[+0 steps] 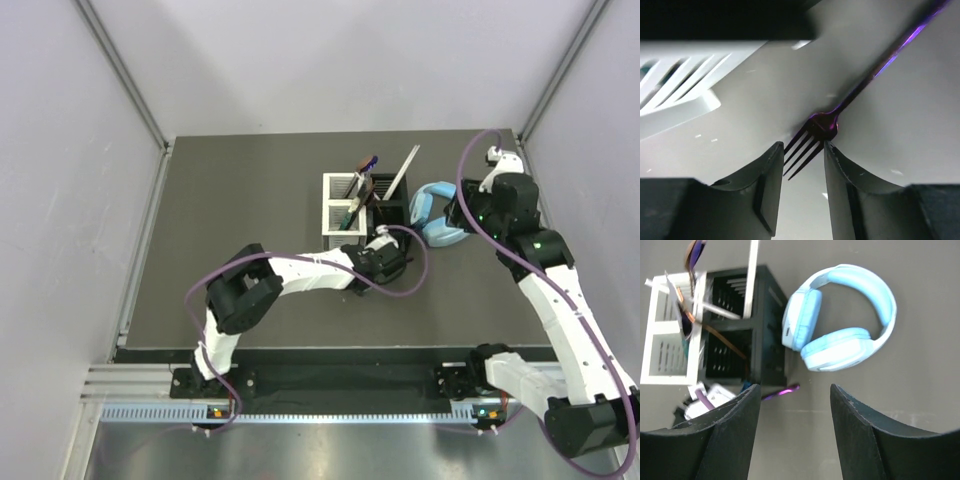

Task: Sort the eating utensils into containers
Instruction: Move the fork to the center of the board, then pick up the fork at the center of the board.

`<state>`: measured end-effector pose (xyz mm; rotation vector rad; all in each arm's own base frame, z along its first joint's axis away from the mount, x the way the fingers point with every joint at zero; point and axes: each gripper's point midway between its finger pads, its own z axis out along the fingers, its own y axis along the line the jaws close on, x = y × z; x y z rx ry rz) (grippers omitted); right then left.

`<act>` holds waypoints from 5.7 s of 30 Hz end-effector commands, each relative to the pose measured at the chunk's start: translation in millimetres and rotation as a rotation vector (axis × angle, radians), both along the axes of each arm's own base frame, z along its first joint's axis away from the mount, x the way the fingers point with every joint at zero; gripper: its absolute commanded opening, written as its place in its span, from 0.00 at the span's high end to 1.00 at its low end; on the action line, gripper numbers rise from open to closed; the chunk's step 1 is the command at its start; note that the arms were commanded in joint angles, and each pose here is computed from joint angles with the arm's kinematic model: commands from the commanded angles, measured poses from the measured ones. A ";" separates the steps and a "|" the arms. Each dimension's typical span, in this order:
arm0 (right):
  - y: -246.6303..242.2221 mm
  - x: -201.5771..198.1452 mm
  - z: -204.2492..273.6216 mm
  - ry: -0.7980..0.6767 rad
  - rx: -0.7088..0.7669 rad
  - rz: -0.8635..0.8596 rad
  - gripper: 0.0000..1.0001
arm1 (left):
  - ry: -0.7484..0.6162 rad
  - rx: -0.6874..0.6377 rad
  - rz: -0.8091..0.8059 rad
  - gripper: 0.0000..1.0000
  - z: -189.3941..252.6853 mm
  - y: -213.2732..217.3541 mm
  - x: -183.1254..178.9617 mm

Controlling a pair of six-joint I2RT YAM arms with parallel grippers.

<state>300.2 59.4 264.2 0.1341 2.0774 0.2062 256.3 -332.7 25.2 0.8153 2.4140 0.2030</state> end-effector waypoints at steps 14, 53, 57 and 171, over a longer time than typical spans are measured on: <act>44.2 -3.2 17.1 -0.072 0.042 0.300 0.43 | 0.101 -0.335 0.000 0.57 100.1 29.7 -15.4; 212.5 -7.5 -101.3 0.311 -0.783 0.914 0.29 | -0.117 -0.635 0.500 0.49 144.6 171.3 29.0; 248.3 -18.1 -90.5 0.305 -0.735 0.934 0.27 | -0.134 -0.645 0.492 0.49 145.5 174.2 34.0; 196.2 -72.7 -287.1 0.616 -0.658 1.224 0.69 | -0.026 -0.565 0.353 0.48 119.0 181.6 6.6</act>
